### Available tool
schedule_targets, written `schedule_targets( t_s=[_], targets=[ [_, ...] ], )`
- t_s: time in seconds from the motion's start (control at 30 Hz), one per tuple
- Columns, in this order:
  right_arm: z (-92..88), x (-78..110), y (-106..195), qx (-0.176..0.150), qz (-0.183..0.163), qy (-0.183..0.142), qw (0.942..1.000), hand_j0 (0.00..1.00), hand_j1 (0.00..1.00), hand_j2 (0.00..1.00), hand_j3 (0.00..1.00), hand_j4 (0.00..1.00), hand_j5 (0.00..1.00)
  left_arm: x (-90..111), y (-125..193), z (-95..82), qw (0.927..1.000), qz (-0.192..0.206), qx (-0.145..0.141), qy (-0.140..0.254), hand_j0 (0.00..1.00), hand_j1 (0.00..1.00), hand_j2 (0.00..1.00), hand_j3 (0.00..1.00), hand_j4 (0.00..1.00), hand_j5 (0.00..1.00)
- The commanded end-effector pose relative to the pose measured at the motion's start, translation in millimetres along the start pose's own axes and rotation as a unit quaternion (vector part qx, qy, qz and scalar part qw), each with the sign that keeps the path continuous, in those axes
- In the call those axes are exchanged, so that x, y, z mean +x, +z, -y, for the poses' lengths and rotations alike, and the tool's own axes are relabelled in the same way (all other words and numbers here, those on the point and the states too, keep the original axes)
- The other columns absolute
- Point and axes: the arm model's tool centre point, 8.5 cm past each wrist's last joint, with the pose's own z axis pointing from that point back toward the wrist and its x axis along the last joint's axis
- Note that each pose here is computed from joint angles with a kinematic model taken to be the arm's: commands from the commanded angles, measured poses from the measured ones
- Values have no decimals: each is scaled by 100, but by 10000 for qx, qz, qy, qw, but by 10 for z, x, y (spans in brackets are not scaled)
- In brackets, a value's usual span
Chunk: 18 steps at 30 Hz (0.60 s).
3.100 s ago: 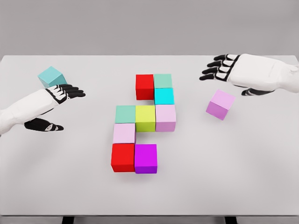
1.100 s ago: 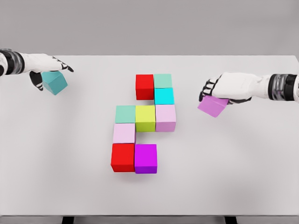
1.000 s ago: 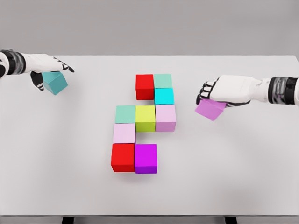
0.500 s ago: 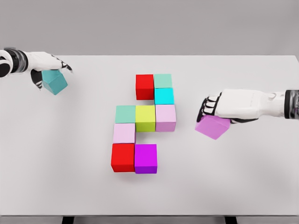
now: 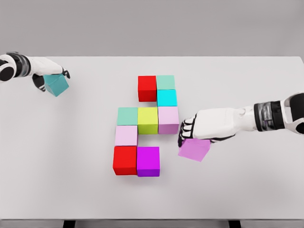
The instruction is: Assemble the squares on the desktop into the number 2
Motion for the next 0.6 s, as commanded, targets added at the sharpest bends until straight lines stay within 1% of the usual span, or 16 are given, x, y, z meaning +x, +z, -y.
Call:
schedule_targets(
  t_s=[0.0,0.07,0.1,0.13,0.23,0.4,0.57],
  targets=[
    [-79,67,-140,97,198,-73,9997,46,46,46,46,46,46,18,-12,-13,10000,15,20,19,66,66,66,66,66,66],
    [-72,97,-217,144,298,-29,9994,46,46,46,46,46,46,15,-9,-17,10000,17,34,35,60,60,60,60,60,60],
    [-111,120,-257,240,354,-22,9991,46,46,46,46,46,46,8,-3,-17,10000,23,45,48,55,55,55,55,55,55],
    [-119,127,-270,256,375,-26,9990,46,46,46,46,46,46,11,-2,-20,10000,38,60,70,52,52,52,52,52,52],
    [-80,125,-280,235,384,20,9990,46,46,46,46,46,46,11,8,-43,9998,71,120,117,46,46,46,46,46,46],
    [-44,92,-283,344,255,278,9987,46,46,46,46,46,46,51,49,-122,9975,374,438,419,45,45,45,45,45,45],
    [67,103,-360,273,316,423,9982,46,46,46,46,46,46,155,109,-284,9934,661,799,480,43,43,43,43,43,43]
  ],
)
